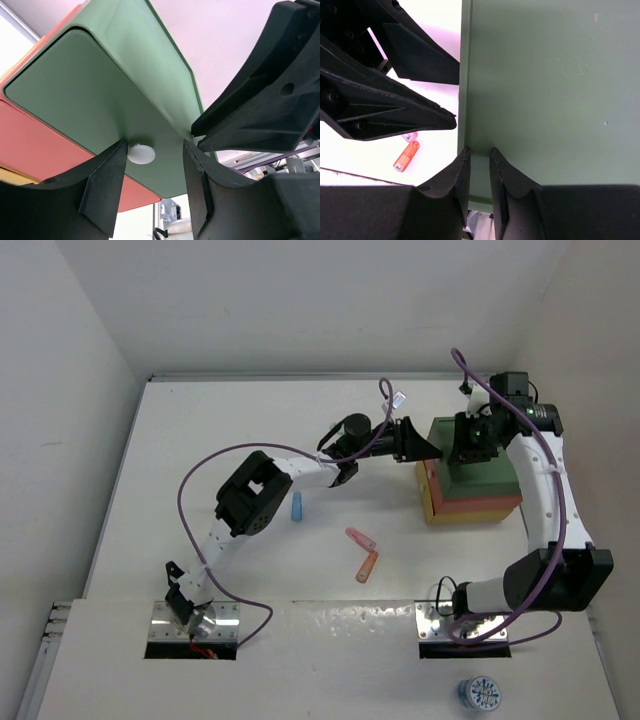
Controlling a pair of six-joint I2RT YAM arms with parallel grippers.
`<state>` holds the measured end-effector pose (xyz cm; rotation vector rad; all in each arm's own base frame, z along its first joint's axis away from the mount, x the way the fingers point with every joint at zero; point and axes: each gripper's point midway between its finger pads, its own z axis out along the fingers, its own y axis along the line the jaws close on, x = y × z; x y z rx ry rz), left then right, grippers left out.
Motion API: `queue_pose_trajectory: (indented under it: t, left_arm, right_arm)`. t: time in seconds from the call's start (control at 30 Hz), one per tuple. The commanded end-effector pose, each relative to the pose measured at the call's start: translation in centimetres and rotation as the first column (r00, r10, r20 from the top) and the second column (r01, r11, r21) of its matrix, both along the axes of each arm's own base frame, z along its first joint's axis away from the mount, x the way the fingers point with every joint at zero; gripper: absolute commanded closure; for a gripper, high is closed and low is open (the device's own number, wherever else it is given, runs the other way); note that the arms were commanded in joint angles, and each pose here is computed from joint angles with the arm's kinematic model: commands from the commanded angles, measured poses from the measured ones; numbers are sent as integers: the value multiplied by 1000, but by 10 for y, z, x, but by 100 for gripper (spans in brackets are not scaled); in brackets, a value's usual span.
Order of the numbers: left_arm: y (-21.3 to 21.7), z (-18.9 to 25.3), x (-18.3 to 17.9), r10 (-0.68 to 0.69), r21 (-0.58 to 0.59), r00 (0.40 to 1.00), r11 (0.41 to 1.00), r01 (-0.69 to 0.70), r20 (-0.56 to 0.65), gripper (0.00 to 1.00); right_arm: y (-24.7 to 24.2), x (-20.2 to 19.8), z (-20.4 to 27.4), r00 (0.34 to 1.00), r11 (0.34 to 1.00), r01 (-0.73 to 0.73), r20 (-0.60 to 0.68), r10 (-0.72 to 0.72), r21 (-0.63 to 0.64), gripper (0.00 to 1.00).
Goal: Sort the stationery into containers
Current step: Open the drawer in the storage box.
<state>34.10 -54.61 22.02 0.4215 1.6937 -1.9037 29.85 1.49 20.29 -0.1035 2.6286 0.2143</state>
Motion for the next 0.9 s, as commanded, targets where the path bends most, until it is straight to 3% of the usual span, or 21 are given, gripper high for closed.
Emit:
queue_pose_trajectory:
  t: [0.0, 0.3, 0.43, 0.53, 0.87]
  left_arm:
    - [-13, 10, -12, -22, -22, 998, 999, 23, 54, 46]
    - [-22, 2, -22, -42, 11, 997, 999, 41, 63, 48]
    - [-22, 2, -22, -45, 20, 997, 999, 44, 69, 54]
    - [-21, 3, -20, -42, 19, 997, 999, 41, 72, 59]
    - [-7, 9, -20, -48, 30, 993, 999, 45, 106, 91]
  right_arm:
    - [2, -30, -23, 988, 1000, 17, -155, -13, 20, 78]
    - [2, -31, -21, 988, 1000, 17, -154, -14, 19, 78]
    - [2, -31, -22, 988, 1000, 16, -152, -13, 18, 78]
    - [2, -30, -22, 989, 1000, 16, -150, -13, 20, 78]
    - [1, -28, -25, 987, 1000, 21, -158, -18, 16, 78]
